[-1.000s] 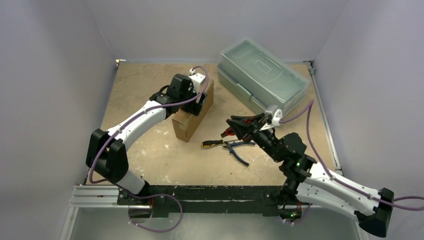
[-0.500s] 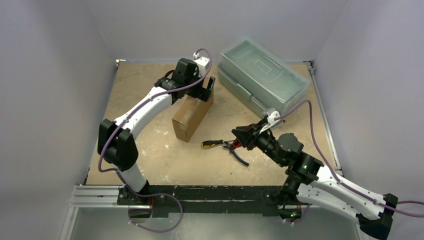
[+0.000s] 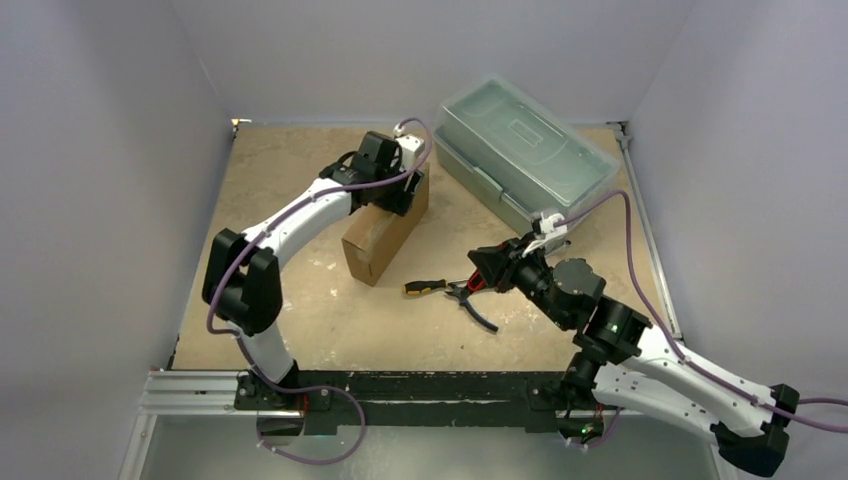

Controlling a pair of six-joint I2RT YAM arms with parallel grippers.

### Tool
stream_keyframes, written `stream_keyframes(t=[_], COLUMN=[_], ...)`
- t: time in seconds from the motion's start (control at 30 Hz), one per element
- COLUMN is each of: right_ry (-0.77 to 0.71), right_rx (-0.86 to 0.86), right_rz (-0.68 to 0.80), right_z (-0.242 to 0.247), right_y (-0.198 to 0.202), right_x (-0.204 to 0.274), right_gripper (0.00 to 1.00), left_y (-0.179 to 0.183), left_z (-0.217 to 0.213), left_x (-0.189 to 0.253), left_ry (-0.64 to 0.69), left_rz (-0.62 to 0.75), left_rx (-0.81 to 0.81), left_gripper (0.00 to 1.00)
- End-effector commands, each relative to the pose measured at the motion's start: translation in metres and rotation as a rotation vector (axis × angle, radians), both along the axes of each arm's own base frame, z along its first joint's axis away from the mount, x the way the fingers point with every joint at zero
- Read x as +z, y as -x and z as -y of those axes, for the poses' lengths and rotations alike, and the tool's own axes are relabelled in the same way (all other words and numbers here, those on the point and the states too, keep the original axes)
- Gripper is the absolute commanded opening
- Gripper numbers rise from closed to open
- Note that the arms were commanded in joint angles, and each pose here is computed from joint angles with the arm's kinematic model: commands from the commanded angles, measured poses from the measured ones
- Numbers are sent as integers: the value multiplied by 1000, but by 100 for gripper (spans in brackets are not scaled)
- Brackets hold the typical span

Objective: Unpack the express box

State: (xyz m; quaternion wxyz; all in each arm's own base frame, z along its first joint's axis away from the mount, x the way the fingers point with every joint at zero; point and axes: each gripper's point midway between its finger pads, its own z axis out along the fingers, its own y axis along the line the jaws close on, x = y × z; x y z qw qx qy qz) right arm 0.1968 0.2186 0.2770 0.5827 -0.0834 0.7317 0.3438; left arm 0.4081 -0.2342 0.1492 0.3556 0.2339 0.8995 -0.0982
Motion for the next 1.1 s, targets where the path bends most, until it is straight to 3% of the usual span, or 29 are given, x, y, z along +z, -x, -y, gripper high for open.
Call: stream_keyframes(t=[0.0,0.13,0.3,0.47,0.7,0.8,0.9,1.07], right_ry=[-93,-72,-26,-1,38,100,120,129], right_rx=[-127,-169,-216,-341,-360,-358,-341,-358], right_rz=[-47,-68,-53,4,79,70,84,83], right_z=[9,4,-2,15,1,-13,-23,-17], right_y=[-14,-25,-40,-56,-75,-88,-97,-109], right_x=[27,34,47,71,100,101,105,106], right_gripper=[0,0,0,0,0,0,0,0], left_y=[30,70,108,119,123,124,125,108], left_z=[8,17,15,11,21,25,32,46], left_x=[35,44,40,34,30,31,39,66], left_ry=[-22,-94,-45,-21,1,24,66,157], left_rz=[159,273,299,329,301,291,269,296], left_rx=[-195,-351,-472,-486,-508,-503,-498,-410], left_gripper=[63,63,63,60,59,82,98,99])
